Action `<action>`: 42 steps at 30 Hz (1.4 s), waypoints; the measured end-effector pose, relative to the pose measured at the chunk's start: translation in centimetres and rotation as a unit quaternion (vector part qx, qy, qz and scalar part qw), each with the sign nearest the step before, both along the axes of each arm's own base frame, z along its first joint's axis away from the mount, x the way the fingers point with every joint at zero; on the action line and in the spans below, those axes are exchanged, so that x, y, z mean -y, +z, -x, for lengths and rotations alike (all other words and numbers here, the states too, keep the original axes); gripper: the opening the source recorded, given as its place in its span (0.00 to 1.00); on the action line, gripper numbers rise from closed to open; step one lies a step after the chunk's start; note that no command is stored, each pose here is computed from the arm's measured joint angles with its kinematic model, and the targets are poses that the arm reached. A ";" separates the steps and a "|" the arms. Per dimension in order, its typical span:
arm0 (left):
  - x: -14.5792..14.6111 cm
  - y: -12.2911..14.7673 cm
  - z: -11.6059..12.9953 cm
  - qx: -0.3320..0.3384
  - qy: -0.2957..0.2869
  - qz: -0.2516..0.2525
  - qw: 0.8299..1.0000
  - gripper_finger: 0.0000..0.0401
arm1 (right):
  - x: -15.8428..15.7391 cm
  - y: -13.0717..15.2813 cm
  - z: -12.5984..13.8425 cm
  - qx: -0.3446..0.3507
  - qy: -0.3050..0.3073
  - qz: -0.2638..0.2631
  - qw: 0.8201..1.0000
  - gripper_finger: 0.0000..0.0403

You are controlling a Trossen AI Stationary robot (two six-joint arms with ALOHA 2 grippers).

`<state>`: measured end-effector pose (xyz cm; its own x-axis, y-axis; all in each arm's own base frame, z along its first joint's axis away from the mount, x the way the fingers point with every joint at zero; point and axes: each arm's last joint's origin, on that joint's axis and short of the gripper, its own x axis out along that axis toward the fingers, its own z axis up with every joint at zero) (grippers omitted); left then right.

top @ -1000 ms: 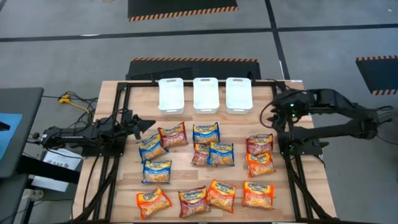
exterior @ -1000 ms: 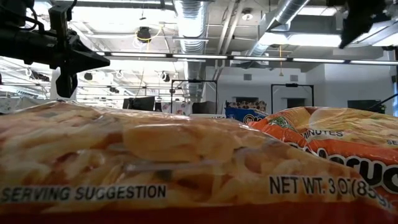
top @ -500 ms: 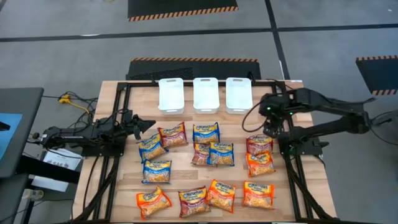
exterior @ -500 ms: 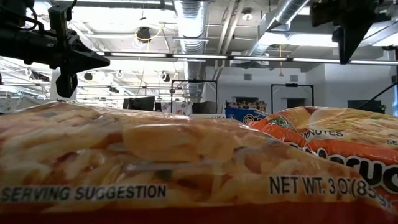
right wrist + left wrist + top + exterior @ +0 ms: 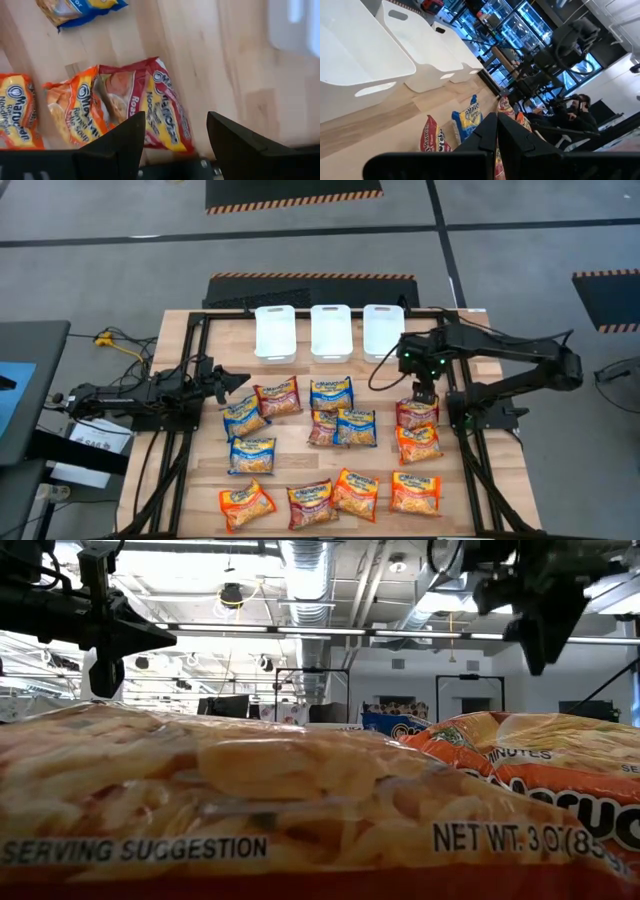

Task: Sort Maruchan noodles
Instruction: Put the right red noodle soup pack into the right white bin

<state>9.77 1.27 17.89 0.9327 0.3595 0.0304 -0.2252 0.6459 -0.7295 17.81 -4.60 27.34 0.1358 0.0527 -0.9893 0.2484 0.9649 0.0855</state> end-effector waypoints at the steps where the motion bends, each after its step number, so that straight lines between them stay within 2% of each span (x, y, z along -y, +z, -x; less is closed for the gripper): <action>1: 0.0 0.0 0.0 -0.001 0.000 0.000 1.000 0.00 | 0.1 -0.6 0.1 -0.004 0.000 -0.002 1.000 0.60; 9: 0.0 -0.3 0.0 -0.012 0.000 0.008 1.000 0.00 | 0.5 -3.5 0.9 -0.033 0.000 -0.012 0.999 0.60; 18: 0.0 -0.5 0.0 -0.023 0.000 0.010 1.000 0.00 | 1.0 -6.7 1.4 -0.022 -0.018 -0.038 0.999 0.60; 27: 0.0 -0.5 0.0 -0.023 0.000 0.010 1.000 0.00 | 1.1 -6.7 1.3 -0.021 -0.018 -0.041 0.999 0.60; 42: 0.0 -0.5 0.0 -0.022 0.000 0.010 1.000 0.00 | 1.6 -9.0 0.2 -0.096 -0.030 -0.042 0.994 0.60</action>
